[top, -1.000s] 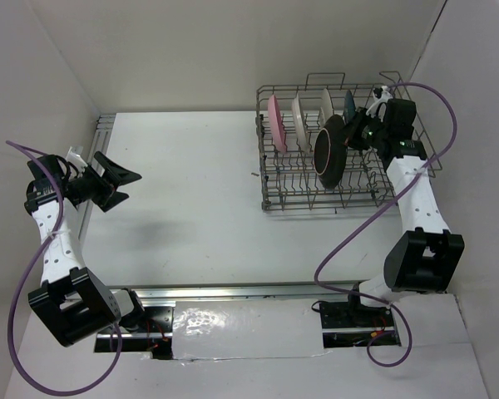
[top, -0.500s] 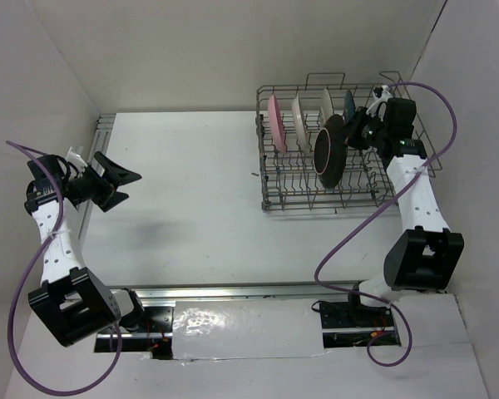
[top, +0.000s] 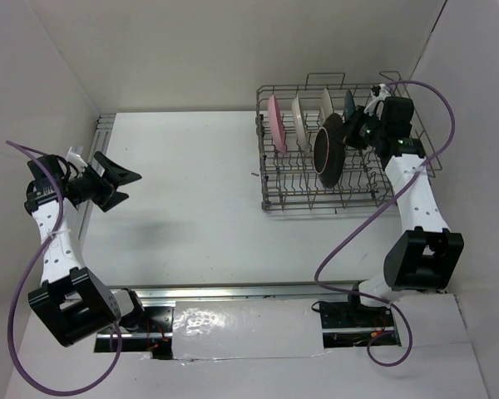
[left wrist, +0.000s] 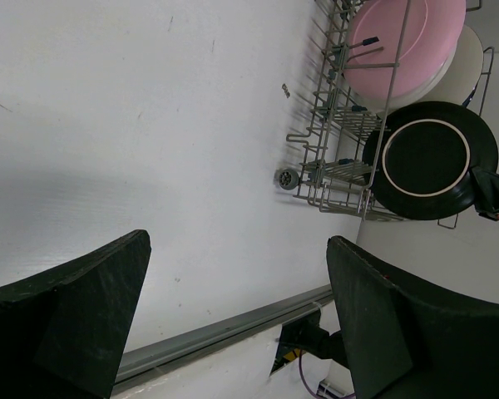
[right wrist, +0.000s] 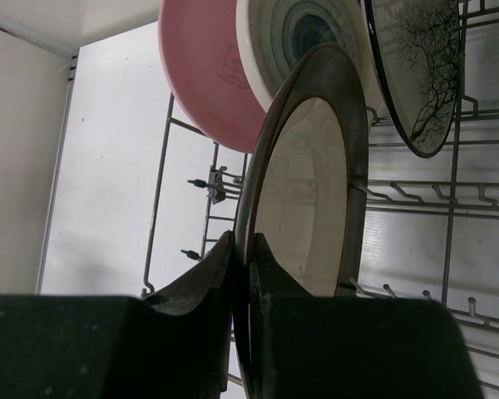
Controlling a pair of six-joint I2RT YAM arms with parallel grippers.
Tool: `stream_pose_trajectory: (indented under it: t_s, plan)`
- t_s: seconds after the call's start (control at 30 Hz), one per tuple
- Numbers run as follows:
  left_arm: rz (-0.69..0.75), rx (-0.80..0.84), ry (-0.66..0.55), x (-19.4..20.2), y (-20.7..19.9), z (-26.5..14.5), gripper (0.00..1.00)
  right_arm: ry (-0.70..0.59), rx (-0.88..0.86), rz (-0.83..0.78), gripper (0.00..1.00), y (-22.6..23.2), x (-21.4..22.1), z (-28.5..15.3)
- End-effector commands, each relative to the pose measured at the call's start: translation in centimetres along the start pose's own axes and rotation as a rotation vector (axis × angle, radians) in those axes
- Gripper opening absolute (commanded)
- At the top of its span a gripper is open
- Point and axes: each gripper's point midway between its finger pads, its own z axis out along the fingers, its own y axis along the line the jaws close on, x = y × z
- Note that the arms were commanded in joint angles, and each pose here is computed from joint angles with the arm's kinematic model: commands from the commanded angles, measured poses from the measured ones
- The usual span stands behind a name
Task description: Load the mixed dishes into the dish rack
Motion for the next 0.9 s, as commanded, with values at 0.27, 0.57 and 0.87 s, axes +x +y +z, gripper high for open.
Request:
stream_pose_trajectory:
  t_s: [0.27, 0.57, 0.87]
  plan:
    - [0.039, 0.018, -0.010, -0.4, -0.1, 0.1, 0.99, -0.316, -0.149, -0.236, 0.00, 9.0, -10.2, -5.8]
    - [0.039, 0.018, -0.011, -0.6, -0.3, 0.0, 0.99, -0.359, -0.158, -0.270, 0.00, 10.5, -11.8, -7.6]
    - [0.040, 0.019, -0.012, -0.9, -0.4, 0.0, 0.99, -0.351, -0.201, -0.295, 0.00, 12.2, -12.7, -7.0]
